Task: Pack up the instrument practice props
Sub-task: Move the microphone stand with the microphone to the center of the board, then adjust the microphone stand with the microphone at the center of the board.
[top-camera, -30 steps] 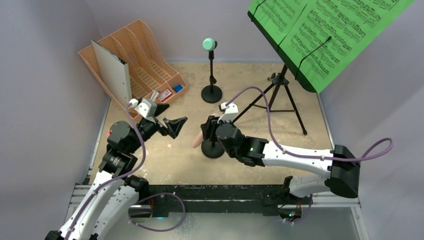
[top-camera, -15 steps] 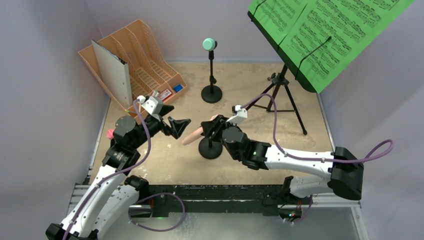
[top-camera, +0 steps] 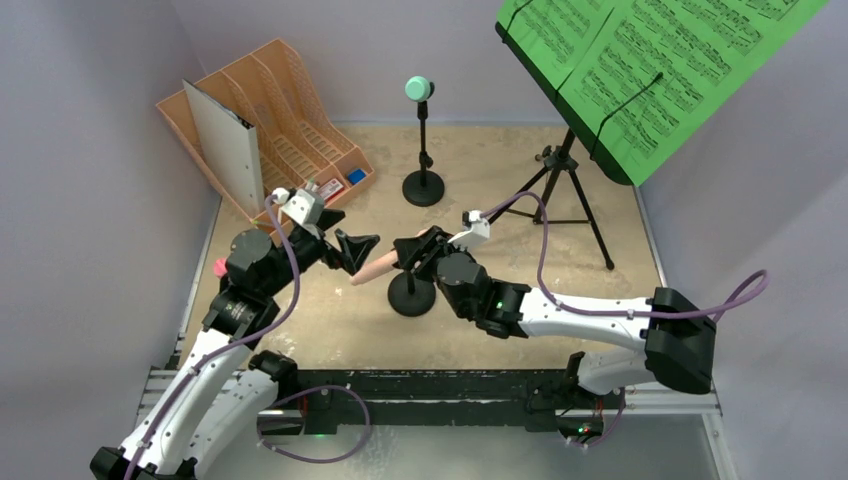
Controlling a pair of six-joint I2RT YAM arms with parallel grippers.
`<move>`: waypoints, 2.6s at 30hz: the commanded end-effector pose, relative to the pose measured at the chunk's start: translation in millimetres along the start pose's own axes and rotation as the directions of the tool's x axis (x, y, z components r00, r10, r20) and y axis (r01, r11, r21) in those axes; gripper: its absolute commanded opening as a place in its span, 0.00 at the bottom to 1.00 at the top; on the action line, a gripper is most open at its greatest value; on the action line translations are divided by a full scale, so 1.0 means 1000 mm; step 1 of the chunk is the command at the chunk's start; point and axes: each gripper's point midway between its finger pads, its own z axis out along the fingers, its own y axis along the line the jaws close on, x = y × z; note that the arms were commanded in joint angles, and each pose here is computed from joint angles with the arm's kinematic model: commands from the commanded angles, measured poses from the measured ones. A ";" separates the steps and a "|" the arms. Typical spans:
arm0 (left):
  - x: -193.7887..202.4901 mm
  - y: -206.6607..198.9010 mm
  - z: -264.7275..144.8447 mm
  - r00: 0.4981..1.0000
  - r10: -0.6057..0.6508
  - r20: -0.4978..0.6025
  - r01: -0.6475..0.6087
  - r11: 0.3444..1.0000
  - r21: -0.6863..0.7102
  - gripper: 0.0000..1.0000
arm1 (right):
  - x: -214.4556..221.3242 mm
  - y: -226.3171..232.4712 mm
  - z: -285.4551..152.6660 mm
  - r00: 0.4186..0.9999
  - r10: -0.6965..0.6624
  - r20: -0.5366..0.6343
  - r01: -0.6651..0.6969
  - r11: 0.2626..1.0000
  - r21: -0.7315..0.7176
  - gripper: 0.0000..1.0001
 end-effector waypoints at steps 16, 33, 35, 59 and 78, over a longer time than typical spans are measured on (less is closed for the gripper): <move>0.013 -0.038 -0.012 0.943 -0.265 -0.200 0.286 0.955 0.084 0.89 | -0.082 0.019 -0.055 0.942 -0.311 0.127 0.321 0.945 -0.068 0.99; 0.091 -0.062 -0.027 0.753 -0.494 -0.435 0.564 0.824 0.041 0.77 | -0.116 0.001 -0.077 0.828 -0.529 0.185 0.536 0.844 0.017 0.99; 0.100 -0.062 -0.025 0.736 -0.512 -0.442 0.584 0.811 0.033 0.77 | -0.119 0.004 -0.077 0.815 -0.544 0.201 0.553 0.833 0.009 0.99; 0.097 0.007 0.026 0.864 -0.472 -0.177 0.444 0.879 -0.177 0.75 | -0.085 0.062 -0.038 0.537 -0.832 -0.139 0.725 0.539 -0.429 0.99; 0.105 -0.006 0.038 0.914 -0.402 -0.043 0.402 0.915 -0.026 0.77 | -0.043 0.050 0.009 0.396 -0.845 -0.359 0.683 0.532 -0.500 0.95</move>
